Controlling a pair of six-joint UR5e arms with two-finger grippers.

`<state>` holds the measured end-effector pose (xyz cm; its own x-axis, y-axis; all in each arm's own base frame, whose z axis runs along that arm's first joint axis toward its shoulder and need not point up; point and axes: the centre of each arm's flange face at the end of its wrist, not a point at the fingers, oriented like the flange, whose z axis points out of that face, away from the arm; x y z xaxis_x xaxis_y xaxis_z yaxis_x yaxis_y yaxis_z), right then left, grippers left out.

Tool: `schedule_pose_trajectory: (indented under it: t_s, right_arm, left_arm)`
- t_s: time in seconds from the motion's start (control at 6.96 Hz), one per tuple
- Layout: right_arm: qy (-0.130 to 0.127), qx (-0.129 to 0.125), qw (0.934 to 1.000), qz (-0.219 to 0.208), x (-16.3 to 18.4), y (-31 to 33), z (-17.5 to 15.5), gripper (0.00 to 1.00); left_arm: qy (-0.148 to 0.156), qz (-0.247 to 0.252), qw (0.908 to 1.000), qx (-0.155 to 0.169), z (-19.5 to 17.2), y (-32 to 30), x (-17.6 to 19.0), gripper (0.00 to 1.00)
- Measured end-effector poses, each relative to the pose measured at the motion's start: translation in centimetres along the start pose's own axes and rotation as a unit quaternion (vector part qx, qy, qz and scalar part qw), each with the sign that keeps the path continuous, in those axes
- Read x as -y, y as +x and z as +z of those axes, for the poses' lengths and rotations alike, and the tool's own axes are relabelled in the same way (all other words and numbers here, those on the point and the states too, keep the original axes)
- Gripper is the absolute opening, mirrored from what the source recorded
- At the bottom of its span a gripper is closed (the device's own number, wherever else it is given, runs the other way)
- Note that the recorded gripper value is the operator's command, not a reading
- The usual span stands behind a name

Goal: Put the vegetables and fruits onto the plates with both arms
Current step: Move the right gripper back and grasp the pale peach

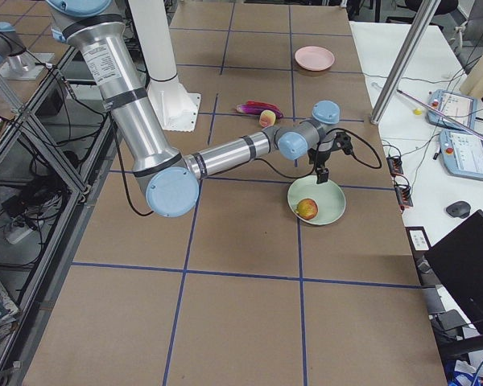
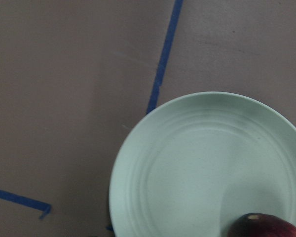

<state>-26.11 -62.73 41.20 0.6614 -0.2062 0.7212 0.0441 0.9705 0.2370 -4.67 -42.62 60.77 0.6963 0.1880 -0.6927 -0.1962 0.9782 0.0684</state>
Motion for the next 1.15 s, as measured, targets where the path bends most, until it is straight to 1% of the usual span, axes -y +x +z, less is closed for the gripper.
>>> schedule_pose_trajectory:
  t_s: [0.29,0.43,0.57,0.72,0.86,1.01,1.15]
  right_arm:
    - [0.012,0.031,0.9982,0.049,-0.7,-11.5,0.2,1.00]
    - [0.017,0.039,0.9968,0.067,-2.0,-18.0,1.2,1.00]
    - [0.022,0.037,0.9956,0.083,-3.9,-25.1,2.6,1.00]
    - [0.026,0.018,0.9946,0.099,-5.7,-31.7,3.5,1.00]
    - [0.028,-0.006,0.9933,0.112,-7.3,-36.3,4.0,1.00]
    - [0.031,-0.025,0.9922,0.118,-9.1,-39.1,4.8,1.00]
    - [0.031,-0.039,0.9917,0.118,-10.5,-40.0,5.8,1.00]
  left_arm:
    - [0.000,0.000,1.0000,0.000,0.0,0.0,0.0,1.00]
    - [-0.001,0.000,1.0000,0.000,0.1,0.0,0.0,1.00]
    - [-0.001,0.000,1.0000,0.000,0.1,-0.1,0.0,1.00]
    - [-0.002,-0.001,1.0000,0.000,0.2,-0.1,0.0,1.00]
    - [-0.003,-0.001,1.0000,-0.001,0.3,-0.1,0.0,1.00]
    - [-0.004,-0.002,1.0000,-0.001,0.4,-0.2,0.0,1.00]
    - [-0.004,-0.002,1.0000,-0.001,0.4,-0.2,0.0,1.00]
